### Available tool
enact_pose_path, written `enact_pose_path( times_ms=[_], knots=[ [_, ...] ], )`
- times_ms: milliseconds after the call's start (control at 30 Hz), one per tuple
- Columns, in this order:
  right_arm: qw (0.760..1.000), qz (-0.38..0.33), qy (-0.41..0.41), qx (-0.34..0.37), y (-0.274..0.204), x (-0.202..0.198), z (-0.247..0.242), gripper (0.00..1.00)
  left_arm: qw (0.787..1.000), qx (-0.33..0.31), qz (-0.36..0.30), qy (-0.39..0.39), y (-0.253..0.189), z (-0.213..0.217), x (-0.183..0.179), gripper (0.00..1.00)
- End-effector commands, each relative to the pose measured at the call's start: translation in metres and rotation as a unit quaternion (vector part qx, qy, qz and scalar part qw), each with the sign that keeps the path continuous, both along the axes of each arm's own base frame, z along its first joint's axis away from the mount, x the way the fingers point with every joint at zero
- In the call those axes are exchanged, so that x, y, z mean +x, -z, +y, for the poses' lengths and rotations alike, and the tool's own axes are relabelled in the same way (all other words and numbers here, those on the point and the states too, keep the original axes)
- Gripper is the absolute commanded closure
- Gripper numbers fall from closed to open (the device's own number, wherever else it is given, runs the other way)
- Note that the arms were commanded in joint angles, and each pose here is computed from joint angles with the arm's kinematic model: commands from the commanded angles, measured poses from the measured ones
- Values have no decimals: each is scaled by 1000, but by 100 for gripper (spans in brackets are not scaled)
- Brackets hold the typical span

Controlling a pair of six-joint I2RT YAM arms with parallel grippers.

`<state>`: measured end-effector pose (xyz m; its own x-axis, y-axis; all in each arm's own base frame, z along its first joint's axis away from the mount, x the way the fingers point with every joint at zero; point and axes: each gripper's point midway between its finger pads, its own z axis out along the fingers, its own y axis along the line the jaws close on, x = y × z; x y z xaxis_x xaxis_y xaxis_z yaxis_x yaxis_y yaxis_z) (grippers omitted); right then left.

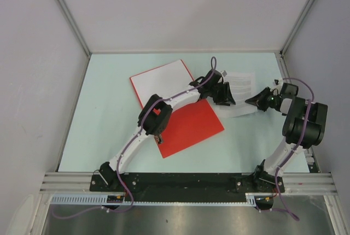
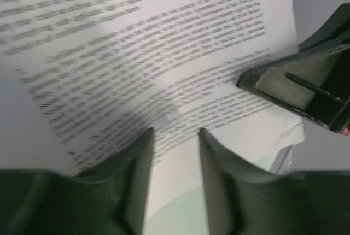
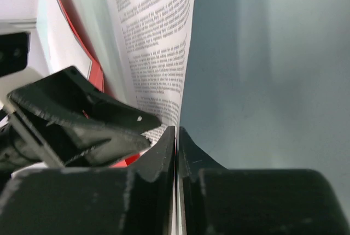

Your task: Put the files into the folder

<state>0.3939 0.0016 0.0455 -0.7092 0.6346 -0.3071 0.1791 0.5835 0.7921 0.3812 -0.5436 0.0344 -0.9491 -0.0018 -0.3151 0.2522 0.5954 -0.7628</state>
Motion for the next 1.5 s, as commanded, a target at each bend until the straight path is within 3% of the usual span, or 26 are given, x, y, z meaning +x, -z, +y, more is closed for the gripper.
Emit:
enact_pose_path(
  times_ms=[0,67,167,200,267,300,367,400,433,600,700,767,800,900,1000,1033,1167,1300,1467],
  knots=[
    [997,-50,0,-58,-53,21,-13,95,999,-16,-42,29,-73,5,3,48],
    [993,-64,10,-103,-91,32,-20,100,995,-59,-78,30,-141,10,6,38],
    [985,-75,18,-153,-139,33,-21,100,988,-100,-110,37,-208,24,0,29],
    [985,-76,19,-156,-147,29,-18,100,984,-117,-127,40,-247,34,-10,28],
    [985,-82,30,-146,-170,17,-8,100,981,-117,-145,45,-271,52,-21,26],
    [986,-81,37,-140,-178,12,-4,100,975,-131,-174,41,-312,71,-35,26],
    [990,-67,40,-118,-188,1,19,100,978,-110,-173,39,-301,92,-48,25],
    [989,-84,40,-113,-206,-7,29,100,970,-122,-205,35,-334,113,-65,25],
    [990,-92,40,-104,-215,-10,37,100,978,-96,-183,31,-305,125,-72,25],
    [987,-151,53,-28,-278,-26,96,100,978,-75,-193,-7,-289,200,-104,24],
    [983,-178,35,5,-298,-28,138,100,982,-44,-177,-38,-251,247,-127,23],
    [982,-183,37,6,-297,-23,154,100,979,-44,-189,-66,-252,276,-138,23],
    [982,-182,38,11,-297,-22,164,100,981,-22,-174,-81,-227,288,-142,23],
    [983,-178,32,-16,-278,-26,194,100,980,34,-153,-122,-190,330,-157,20],
    [978,-178,80,-75,-241,-35,202,100,971,82,-128,-187,-156,370,-160,18],
    [982,-152,72,-88,-202,-51,210,100,967,84,-121,-206,-149,380,-158,18],
    [976,-171,104,-87,-148,-73,224,100,960,85,-74,-257,-118,398,-159,18],
    [966,-183,148,-108,-118,-96,221,100,947,100,-10,-304,-78,418,-152,22],
    [963,-173,190,-81,-101,-124,233,100,935,82,10,-345,-62,430,-136,27]
  ],
)
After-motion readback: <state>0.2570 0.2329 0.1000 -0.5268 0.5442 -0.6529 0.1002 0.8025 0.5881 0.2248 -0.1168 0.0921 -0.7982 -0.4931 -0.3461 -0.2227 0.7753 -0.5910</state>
